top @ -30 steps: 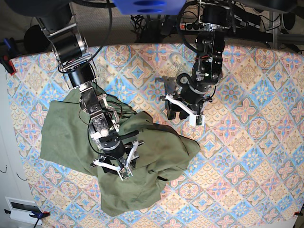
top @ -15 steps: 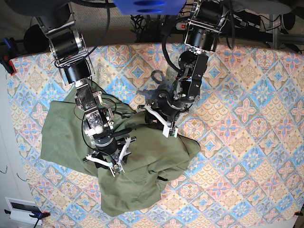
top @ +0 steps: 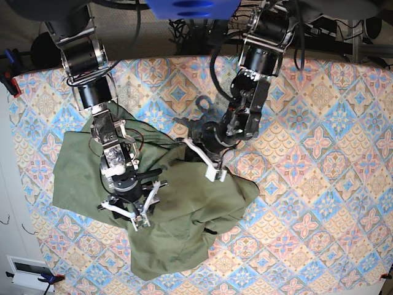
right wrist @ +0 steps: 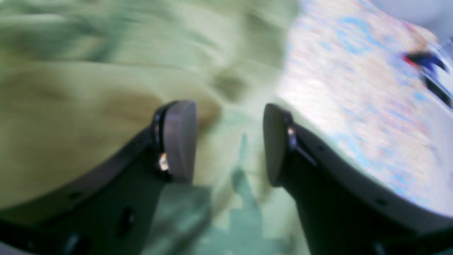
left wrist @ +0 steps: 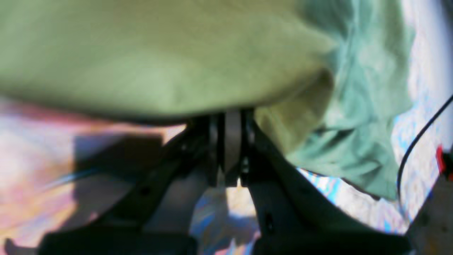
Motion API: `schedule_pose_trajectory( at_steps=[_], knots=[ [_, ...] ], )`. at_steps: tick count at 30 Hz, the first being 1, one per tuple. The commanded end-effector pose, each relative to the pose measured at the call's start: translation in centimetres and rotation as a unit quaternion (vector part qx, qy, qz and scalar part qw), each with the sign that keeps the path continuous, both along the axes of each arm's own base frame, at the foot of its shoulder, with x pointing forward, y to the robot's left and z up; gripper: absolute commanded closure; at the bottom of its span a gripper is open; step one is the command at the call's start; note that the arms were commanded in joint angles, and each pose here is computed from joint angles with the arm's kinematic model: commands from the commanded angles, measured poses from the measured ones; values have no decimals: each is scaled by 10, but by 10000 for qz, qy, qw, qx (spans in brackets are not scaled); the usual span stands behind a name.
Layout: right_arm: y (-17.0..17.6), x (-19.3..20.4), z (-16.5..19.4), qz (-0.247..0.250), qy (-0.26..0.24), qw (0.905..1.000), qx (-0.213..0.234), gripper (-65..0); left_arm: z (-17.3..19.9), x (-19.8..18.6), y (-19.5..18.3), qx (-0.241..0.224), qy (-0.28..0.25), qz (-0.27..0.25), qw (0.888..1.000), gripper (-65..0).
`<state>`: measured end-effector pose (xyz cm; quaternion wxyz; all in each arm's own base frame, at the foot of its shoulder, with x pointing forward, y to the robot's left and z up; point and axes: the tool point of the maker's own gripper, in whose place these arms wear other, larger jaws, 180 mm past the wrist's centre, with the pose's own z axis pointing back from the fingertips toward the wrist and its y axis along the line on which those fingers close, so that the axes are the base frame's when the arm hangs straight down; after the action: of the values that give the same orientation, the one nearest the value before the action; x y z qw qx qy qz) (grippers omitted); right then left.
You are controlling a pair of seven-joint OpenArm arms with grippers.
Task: Layout the t-shirt on the table in an organized manner, then fold the t-shirt properly
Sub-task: 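Pull the shirt apart, left gripper dragging its edge away from right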
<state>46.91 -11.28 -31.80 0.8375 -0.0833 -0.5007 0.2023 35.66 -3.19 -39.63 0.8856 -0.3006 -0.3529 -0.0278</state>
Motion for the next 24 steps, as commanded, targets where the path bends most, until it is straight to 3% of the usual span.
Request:
schedule_pose_trajectory(
  at_steps=[1,12,16,20,24],
  knots=[
    [4,13,26,51,-376,9993,70,-292,19,6,12,-3,-286,10,9996,0],
    [2,13,17,28,-260,9997,22,-290,56,-40,154,545,-752,611,9938,0],
    [-2,11,4,17,-75,10000,-30,-247,71,-45,190,756,-897,847,9895,0],
    [21,-2,-18,912,407,9949,-167,-186,78,-43,223,950,-967,1157,9840,0],
    [22,-12,-45,1185,870,9889,-225,-198,79,-43,226,1025,-979,1147,9832,0]
  ],
)
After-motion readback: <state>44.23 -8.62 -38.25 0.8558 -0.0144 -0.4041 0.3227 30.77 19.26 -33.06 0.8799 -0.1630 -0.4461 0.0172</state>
